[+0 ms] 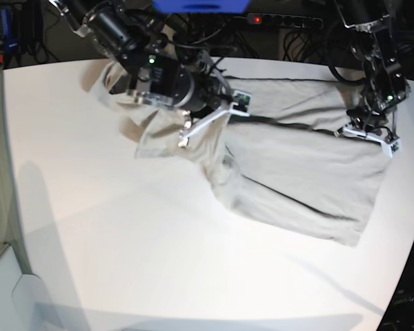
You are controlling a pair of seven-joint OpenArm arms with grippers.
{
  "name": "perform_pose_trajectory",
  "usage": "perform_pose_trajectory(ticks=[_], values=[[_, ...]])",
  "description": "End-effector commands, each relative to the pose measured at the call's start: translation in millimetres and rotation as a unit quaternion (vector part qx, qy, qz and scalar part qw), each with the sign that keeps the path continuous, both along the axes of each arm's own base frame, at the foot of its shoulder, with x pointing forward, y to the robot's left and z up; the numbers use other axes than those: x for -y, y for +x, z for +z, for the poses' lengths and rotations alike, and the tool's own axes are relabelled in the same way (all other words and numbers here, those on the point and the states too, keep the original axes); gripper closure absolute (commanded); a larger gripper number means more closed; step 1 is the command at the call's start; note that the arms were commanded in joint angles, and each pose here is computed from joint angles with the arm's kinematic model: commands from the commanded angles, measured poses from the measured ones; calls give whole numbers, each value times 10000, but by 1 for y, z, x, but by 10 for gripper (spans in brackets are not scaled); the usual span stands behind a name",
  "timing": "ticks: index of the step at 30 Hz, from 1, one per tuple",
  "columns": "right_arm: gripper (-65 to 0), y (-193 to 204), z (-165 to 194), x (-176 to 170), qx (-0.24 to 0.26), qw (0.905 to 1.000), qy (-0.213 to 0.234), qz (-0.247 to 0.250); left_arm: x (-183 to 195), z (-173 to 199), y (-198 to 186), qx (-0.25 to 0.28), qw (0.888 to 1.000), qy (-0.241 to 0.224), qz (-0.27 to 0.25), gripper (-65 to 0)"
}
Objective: Layout the t-shirt on the table in an organized manner, then fold the t-shirt properly
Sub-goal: 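Swing the held shirt end with the right gripper to unfold it, then release the shirt with the right gripper and regrasp a nearby fold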
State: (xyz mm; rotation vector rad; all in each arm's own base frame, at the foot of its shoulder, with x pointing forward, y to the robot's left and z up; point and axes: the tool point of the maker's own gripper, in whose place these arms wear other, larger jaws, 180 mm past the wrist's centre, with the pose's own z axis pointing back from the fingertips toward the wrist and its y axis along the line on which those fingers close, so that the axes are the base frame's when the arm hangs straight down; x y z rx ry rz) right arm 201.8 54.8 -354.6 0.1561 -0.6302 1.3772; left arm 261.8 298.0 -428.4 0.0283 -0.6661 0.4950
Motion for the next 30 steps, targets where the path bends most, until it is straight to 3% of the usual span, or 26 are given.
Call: perform_pose_trajectory(ticks=[1,15,22,30], values=[[0,-2,7,-7,69,9998,112,160,-4,6,4,59,10000,54,22,-4],[-17,-14,2,-10,17,9992,-78,379,-6,8,3,73,9999,62,50,-4],[-144,-12,0,-4,20,9992,-232,338,-6,8,4,83,9999,40,46,-4],[-394,-3,1,12,188,9985,-411,321,-5,9,4,97,9999,40,49,-4]])
